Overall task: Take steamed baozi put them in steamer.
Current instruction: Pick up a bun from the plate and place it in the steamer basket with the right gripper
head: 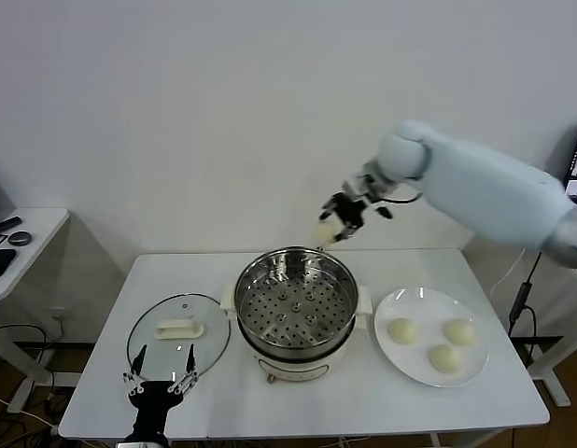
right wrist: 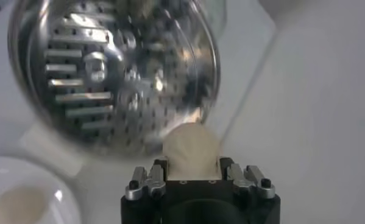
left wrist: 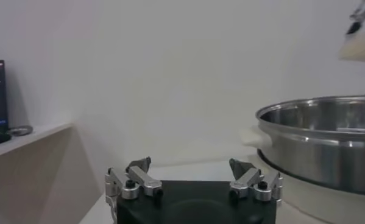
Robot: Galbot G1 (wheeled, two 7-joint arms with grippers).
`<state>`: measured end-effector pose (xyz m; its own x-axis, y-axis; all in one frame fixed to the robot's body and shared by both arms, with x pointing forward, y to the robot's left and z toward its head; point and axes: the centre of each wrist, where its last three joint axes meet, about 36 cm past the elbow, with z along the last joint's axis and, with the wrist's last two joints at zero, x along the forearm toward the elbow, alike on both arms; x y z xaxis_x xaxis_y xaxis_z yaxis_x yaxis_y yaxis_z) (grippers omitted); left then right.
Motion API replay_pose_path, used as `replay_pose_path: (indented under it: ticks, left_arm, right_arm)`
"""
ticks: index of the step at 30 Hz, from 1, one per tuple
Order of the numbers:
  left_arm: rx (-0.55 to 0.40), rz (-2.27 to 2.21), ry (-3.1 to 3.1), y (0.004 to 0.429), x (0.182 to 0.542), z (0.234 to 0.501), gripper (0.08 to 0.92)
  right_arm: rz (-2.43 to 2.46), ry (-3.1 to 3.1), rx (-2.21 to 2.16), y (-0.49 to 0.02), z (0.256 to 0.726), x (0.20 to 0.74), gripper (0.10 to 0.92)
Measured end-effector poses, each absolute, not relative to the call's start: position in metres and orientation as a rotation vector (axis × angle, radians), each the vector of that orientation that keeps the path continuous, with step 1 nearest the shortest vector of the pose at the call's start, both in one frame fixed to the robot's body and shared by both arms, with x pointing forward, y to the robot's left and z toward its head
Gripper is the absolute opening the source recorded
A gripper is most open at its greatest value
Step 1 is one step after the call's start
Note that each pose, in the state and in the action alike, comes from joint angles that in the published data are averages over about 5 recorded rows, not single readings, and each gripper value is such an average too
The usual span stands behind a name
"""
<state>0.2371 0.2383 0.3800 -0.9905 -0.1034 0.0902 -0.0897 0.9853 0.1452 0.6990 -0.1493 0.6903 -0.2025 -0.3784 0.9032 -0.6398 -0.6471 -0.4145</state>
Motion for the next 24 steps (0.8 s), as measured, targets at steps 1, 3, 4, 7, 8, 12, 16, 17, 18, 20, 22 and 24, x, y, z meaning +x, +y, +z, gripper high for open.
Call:
replay_pose_path:
  ticks: [1, 3, 4, 7, 8, 12, 16, 17, 18, 20, 22, 24]
  left_arm:
    - [0.151, -0.216, -3.032, 0.239, 0.237, 0.379, 0.823]
    - [0.158, -0.216, -3.031, 0.239, 0.237, 0.379, 0.823]
    - [0.16, -0.215, -3.03, 0.24, 0.237, 0.378, 0.823]
    - [0.167, -0.214, -3.028, 0.24, 0.237, 0.377, 0.823]
    - [0.169, -0.214, -3.028, 0.24, 0.237, 0.377, 0.823]
    - [0.177, -0.214, -3.027, 0.241, 0.238, 0.377, 0.823]
    - [0.179, -0.212, -3.025, 0.241, 0.238, 0.376, 0.823]
    - [0.18, -0.212, -3.025, 0.241, 0.238, 0.375, 0.823]
    - [0.18, -0.212, -3.024, 0.241, 0.238, 0.375, 0.823]
    - [0.181, -0.211, -3.023, 0.241, 0.239, 0.375, 0.823]
    - [0.182, -0.21, -3.023, 0.241, 0.239, 0.374, 0.823]
    - [0.185, -0.209, -3.024, 0.24, 0.239, 0.374, 0.823]
  right_arm:
    - [1.972, -1.166, 1.871, -0.139, 0.688, 0.7, 0.511]
    - [2.018, -1.084, 1.918, -0.121, 0.682, 0.701, 0.514]
    - [2.041, -1.042, 1.939, -0.113, 0.679, 0.702, 0.516]
    - [2.101, -0.922, 1.989, -0.098, 0.667, 0.704, 0.517]
    - [2.119, -0.884, 2.002, -0.094, 0.662, 0.705, 0.518]
    - [2.181, -0.745, 2.049, -0.085, 0.643, 0.707, 0.519]
    - [2.242, -0.625, 2.09, -0.075, 0.626, 0.709, 0.522]
    - [2.256, -0.598, 2.099, -0.072, 0.622, 0.709, 0.523]
    - [2.27, -0.572, 2.107, -0.07, 0.618, 0.71, 0.524]
    - [2.296, -0.524, 2.121, -0.067, 0.611, 0.711, 0.525]
    - [2.319, -0.481, 2.134, -0.063, 0.605, 0.712, 0.526]
    - [2.34, -0.441, 2.145, -0.06, 0.599, 0.713, 0.526]
